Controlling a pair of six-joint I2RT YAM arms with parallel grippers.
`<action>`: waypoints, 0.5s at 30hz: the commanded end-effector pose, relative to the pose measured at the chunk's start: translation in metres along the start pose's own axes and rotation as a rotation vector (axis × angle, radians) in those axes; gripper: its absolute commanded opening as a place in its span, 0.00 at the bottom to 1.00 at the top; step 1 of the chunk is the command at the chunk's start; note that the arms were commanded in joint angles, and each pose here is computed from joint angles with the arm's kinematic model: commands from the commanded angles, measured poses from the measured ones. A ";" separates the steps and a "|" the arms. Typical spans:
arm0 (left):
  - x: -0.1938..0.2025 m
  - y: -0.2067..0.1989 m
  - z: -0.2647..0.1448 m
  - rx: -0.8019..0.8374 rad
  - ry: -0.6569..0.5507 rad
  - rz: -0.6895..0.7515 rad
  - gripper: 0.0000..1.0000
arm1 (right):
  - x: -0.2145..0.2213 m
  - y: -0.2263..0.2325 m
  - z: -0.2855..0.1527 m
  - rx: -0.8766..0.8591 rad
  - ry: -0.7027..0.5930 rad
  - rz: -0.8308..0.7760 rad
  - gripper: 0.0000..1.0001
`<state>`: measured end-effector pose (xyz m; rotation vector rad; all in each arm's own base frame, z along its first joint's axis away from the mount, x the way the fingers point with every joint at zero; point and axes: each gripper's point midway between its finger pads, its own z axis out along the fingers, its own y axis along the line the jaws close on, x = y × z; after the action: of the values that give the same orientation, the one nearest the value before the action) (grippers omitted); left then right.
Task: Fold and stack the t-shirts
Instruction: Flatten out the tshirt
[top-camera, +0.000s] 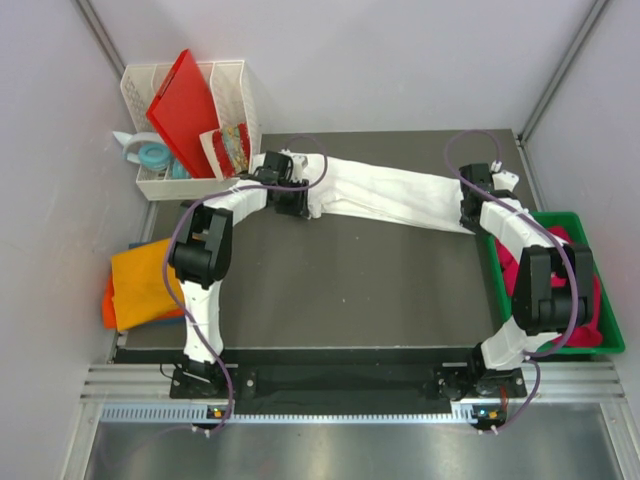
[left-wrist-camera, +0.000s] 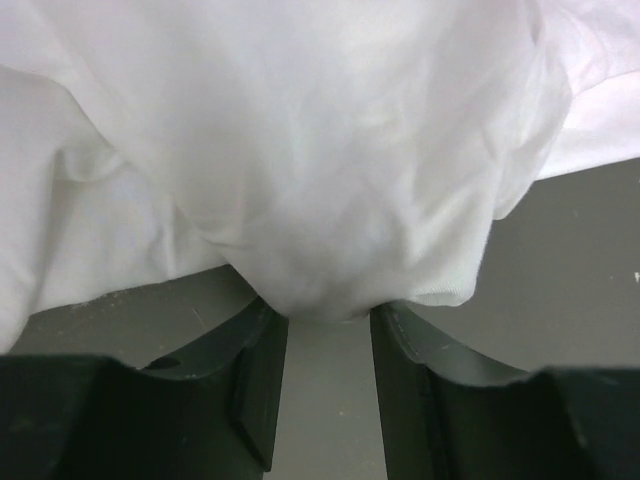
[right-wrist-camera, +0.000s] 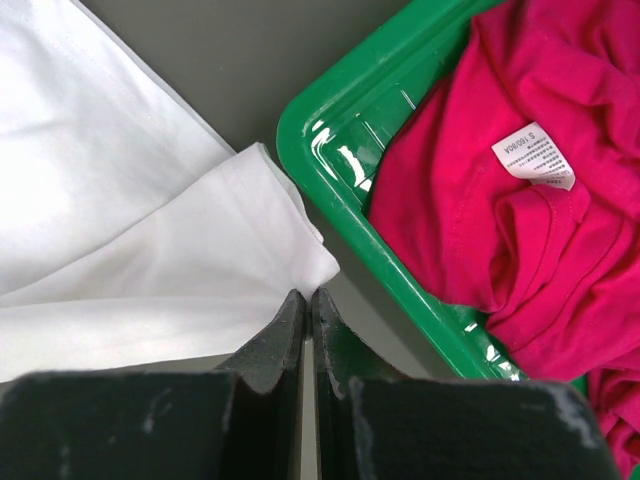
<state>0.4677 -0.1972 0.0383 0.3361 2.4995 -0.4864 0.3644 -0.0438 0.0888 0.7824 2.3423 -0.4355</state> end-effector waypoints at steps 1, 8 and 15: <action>-0.012 -0.002 0.008 0.013 -0.036 0.023 0.42 | -0.010 0.003 -0.003 -0.005 -0.041 0.007 0.00; -0.011 0.001 0.006 0.001 -0.030 0.046 0.01 | -0.008 0.003 -0.002 -0.007 -0.039 0.004 0.00; -0.047 -0.007 -0.059 -0.054 -0.113 0.130 0.00 | -0.011 0.001 -0.006 -0.016 -0.046 0.006 0.00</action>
<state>0.4687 -0.1933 0.0321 0.3865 2.5010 -0.4513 0.3649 -0.0439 0.0881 0.7757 2.3417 -0.4353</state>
